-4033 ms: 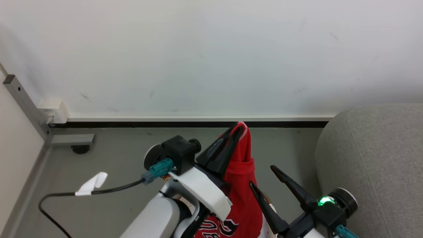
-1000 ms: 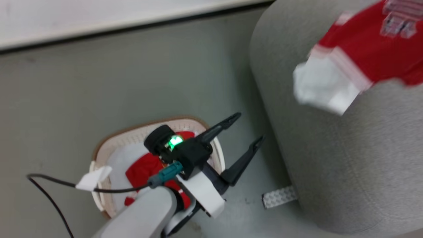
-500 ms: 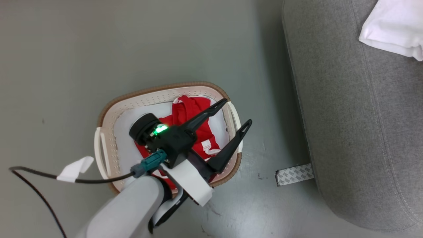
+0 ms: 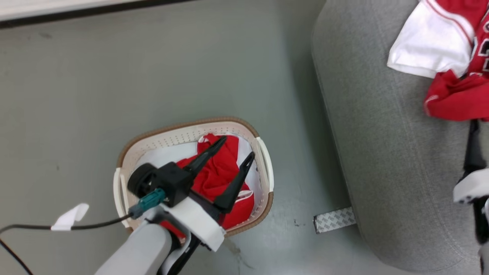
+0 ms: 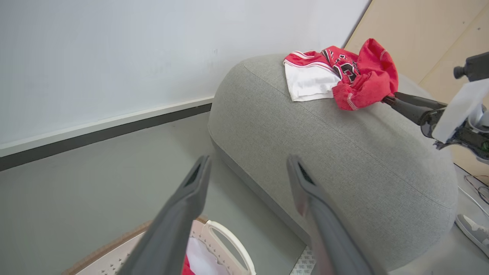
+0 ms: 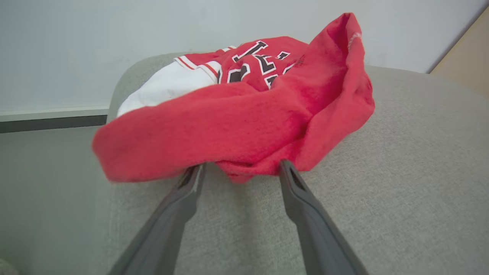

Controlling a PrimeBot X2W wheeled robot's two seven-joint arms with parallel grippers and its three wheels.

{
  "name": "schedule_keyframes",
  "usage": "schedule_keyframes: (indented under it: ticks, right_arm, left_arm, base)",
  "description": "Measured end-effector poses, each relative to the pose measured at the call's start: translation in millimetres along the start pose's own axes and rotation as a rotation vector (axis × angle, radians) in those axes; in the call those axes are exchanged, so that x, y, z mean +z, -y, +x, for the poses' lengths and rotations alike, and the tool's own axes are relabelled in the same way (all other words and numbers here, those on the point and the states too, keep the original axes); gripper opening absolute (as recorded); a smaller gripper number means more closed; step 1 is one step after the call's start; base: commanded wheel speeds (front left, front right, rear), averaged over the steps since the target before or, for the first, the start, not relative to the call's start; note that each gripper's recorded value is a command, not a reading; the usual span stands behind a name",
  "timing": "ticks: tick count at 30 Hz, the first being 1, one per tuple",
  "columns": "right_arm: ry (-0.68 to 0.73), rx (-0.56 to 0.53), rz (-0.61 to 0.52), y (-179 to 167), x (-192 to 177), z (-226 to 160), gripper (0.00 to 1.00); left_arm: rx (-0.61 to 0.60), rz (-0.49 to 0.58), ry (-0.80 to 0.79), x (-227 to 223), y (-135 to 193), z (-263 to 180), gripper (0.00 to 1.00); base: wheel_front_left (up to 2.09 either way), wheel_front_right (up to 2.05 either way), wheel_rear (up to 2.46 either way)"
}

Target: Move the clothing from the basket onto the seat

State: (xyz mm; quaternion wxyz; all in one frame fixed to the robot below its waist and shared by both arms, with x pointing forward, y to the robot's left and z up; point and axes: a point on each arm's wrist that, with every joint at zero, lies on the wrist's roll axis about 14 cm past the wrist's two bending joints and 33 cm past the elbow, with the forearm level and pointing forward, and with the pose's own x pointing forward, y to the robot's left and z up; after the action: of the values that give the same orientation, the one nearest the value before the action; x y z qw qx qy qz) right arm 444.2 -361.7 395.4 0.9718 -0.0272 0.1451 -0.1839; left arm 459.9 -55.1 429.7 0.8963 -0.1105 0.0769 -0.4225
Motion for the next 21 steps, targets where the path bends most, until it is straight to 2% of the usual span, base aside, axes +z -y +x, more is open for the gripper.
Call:
schedule_keyframes:
  ticks: [5, 12, 21]
  right_arm:
    - [0.019, 0.033, 0.032, -10.8, -4.7, -31.1, 1.0]
    - [0.137, 0.093, 0.038, -30.5, 23.0, -70.7, 1.0]
    - [0.245, 0.228, 0.059, -69.7, 50.5, -117.4, 1.0]
  left_arm:
    - [0.054, 0.003, 0.002, 0.8, -3.6, -14.8, 1.0]
    - [0.139, 0.019, 0.023, 7.6, -8.0, -37.6, 1.0]
    - [0.297, 0.006, 0.108, 38.0, -5.8, -77.8, 1.0]
  base:
    - [0.0, 0.0, 0.0]
    - [0.0, 0.0, 0.0]
    - [0.0, 0.0, 0.0]
